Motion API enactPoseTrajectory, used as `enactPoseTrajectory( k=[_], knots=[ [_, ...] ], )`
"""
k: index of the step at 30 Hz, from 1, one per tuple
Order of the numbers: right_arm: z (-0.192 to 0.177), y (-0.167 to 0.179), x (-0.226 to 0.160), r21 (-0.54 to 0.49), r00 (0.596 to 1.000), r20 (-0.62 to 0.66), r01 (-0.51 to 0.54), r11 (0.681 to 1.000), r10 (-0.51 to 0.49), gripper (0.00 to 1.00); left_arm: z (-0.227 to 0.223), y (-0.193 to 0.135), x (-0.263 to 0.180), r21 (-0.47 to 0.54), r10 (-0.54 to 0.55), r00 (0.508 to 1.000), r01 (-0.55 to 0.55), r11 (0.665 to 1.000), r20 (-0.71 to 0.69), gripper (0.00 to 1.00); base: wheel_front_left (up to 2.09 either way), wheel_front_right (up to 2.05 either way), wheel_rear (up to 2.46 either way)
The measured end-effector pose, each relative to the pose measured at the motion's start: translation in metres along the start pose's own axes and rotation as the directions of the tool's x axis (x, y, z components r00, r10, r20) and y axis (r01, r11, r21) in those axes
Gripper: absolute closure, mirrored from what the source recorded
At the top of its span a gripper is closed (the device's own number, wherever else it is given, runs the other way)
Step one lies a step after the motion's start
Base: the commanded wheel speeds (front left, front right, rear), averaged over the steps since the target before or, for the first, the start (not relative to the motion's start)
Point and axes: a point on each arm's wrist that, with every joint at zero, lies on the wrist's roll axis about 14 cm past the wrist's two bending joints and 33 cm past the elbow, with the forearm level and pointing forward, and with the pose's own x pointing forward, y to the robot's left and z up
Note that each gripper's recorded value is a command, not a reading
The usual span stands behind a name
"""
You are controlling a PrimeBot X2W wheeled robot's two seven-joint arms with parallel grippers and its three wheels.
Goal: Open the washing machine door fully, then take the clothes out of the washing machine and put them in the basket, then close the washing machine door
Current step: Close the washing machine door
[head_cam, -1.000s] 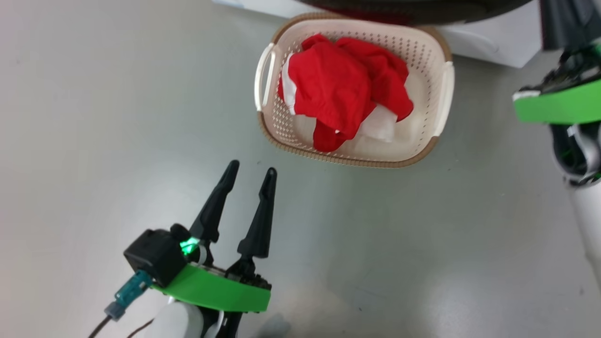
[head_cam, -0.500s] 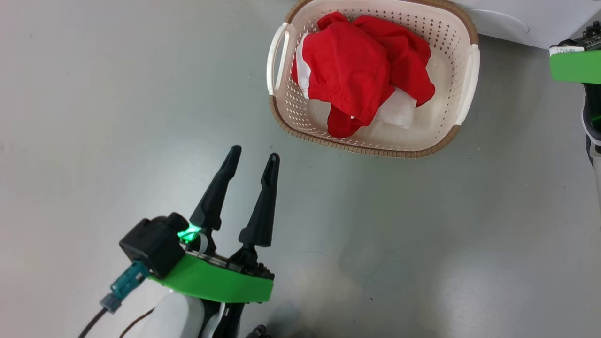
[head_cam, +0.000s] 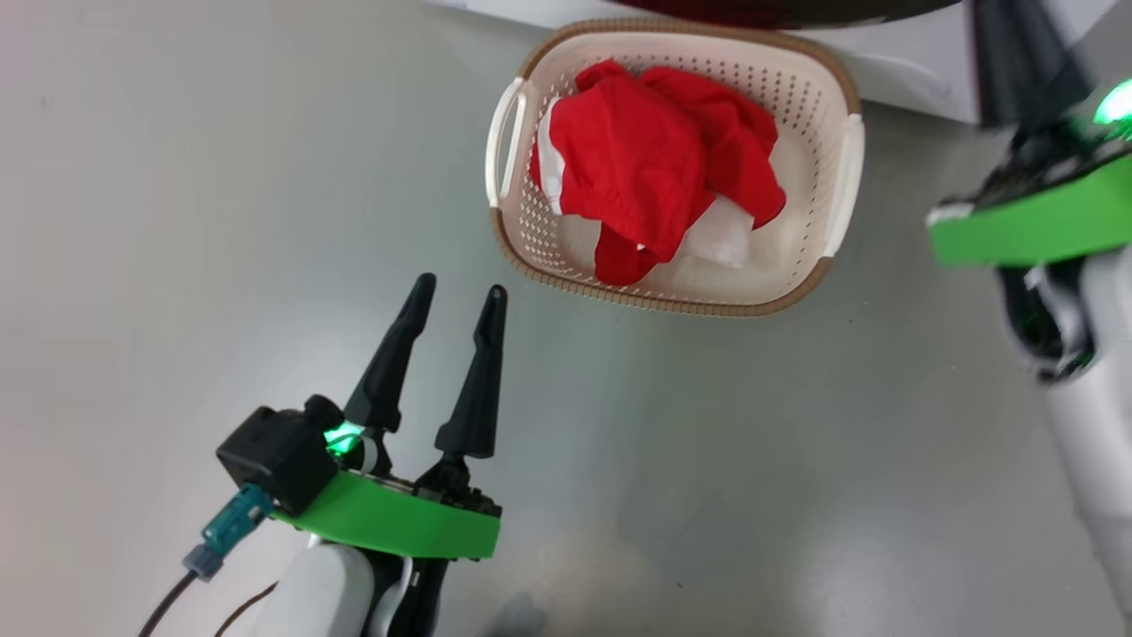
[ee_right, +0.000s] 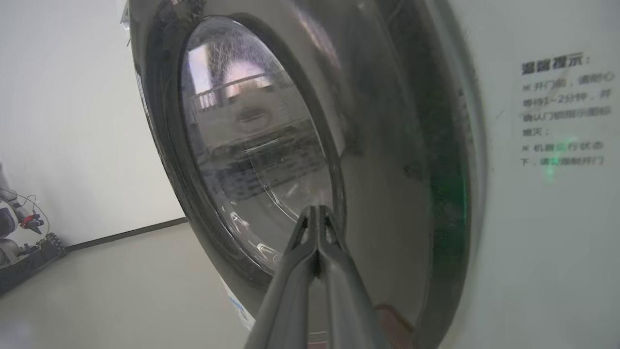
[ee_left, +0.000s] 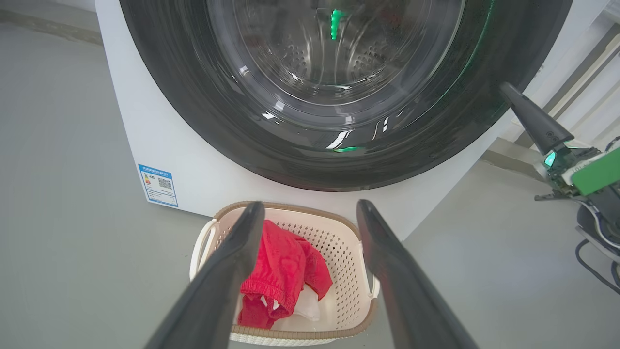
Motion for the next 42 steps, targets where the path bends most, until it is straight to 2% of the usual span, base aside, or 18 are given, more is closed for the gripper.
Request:
enactPoseTrajectory(
  k=[2,3,4,5,25,42],
  knots=[
    [-0.007,0.005,-0.011,0.001,0.999,-0.035,-0.001,1.0,0.001,0.51,0.002,0.001,-0.001,0.005,0.0,1.0,0.0,1.0,0.004,0.0,0.0,0.0,0.0],
    [-0.008,0.006,-0.015,0.002,0.999,-0.045,0.003,1.0,-0.003,0.25,0.003,0.001,-0.001,0.007,-0.002,1.0,0.002,1.0,0.007,0.0,0.0,0.0,0.0],
    [-0.008,0.006,-0.019,0.004,0.999,-0.051,0.01,1.0,-0.009,0.08,0.004,0.0,-0.001,0.009,-0.006,1.0,0.006,1.0,0.009,0.0,0.0,0.0,0.0],
    [-0.008,0.008,-0.023,0.007,0.998,-0.057,0.015,1.0,-0.015,0.0,0.005,0.0,-0.001,0.014,-0.008,1.0,0.008,1.0,0.011,0.0,0.0,0.0,0.0],
    [0.002,0.011,-0.131,-0.027,0.968,-0.185,0.169,0.985,-0.171,0.0,0.01,-0.006,-0.023,0.039,-0.045,0.999,0.044,0.998,0.02,0.0,0.0,0.0,0.0],
    [0.039,-0.015,-0.22,-0.087,0.907,-0.163,0.379,0.921,-0.389,0.0,0.005,-0.018,-0.038,0.058,-0.091,0.996,0.09,0.994,0.006,0.0,0.0,0.0,0.0]
  ],
)
